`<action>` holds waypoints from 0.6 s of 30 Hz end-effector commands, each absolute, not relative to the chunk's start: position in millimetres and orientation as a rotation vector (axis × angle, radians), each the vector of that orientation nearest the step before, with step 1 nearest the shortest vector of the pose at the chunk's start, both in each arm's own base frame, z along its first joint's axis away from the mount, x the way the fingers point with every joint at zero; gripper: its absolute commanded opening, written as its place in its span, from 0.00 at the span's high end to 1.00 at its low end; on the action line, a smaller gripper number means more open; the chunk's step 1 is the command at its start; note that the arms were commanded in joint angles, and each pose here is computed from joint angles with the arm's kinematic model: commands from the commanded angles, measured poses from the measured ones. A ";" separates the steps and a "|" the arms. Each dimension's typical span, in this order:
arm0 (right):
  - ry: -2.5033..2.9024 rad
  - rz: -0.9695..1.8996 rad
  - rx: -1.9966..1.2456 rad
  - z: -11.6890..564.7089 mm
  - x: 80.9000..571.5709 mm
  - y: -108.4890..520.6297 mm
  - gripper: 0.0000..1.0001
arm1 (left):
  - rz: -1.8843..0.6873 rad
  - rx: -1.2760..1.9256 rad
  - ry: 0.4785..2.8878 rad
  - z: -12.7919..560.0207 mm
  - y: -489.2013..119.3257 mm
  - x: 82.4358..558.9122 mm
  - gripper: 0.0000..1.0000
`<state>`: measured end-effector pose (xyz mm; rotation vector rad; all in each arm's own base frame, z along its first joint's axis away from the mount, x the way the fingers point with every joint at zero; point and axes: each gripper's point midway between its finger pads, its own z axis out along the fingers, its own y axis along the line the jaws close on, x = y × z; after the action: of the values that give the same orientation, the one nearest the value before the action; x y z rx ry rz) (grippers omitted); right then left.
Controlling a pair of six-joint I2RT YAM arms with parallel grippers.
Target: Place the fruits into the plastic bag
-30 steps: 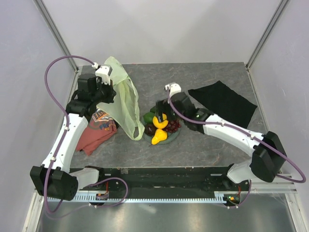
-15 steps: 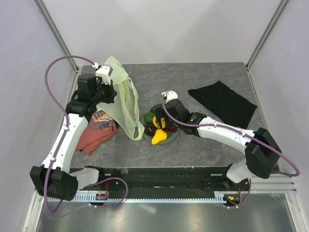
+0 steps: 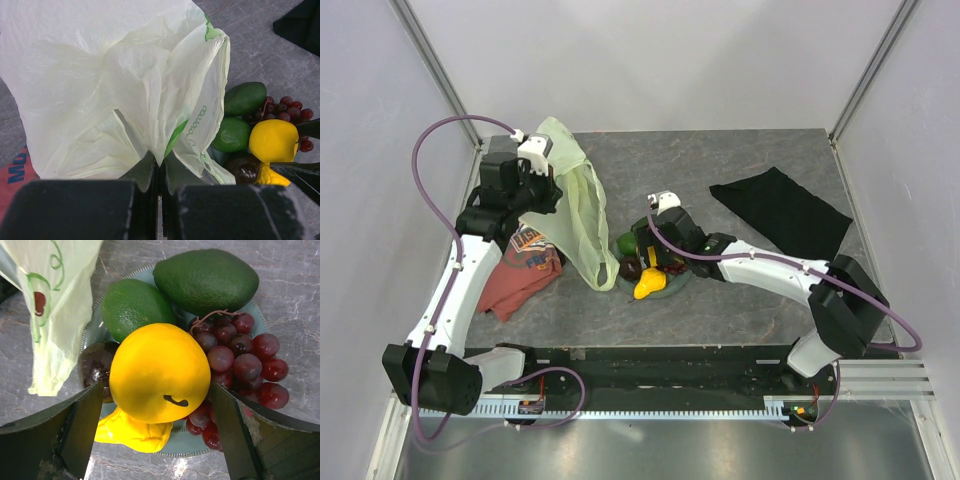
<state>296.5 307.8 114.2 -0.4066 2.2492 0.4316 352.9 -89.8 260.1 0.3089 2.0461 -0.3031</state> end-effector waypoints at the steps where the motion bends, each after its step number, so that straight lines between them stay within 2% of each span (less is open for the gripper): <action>1: 2.208 0.472 -0.381 127.2 307.3 322.0 0.06 | -0.317 0.321 2.015 268.0 -91.3 355.3 0.98; 8: 2.220 0.473 -0.377 123.8 305.2 321.5 0.15 | -0.324 0.316 2.017 267.6 -90.9 355.5 0.99; 15: 2.197 0.480 -0.374 134.3 305.2 320.0 0.39 | -0.328 0.319 2.008 270.9 -91.5 354.3 0.98; 18: 2.143 0.477 -0.381 155.4 305.2 317.5 0.43 | -0.327 0.314 2.006 271.9 -90.8 354.0 0.99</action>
<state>296.5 308.4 103.1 -0.4056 2.2749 0.4182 353.1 -88.4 260.2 0.3060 2.0459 -0.3072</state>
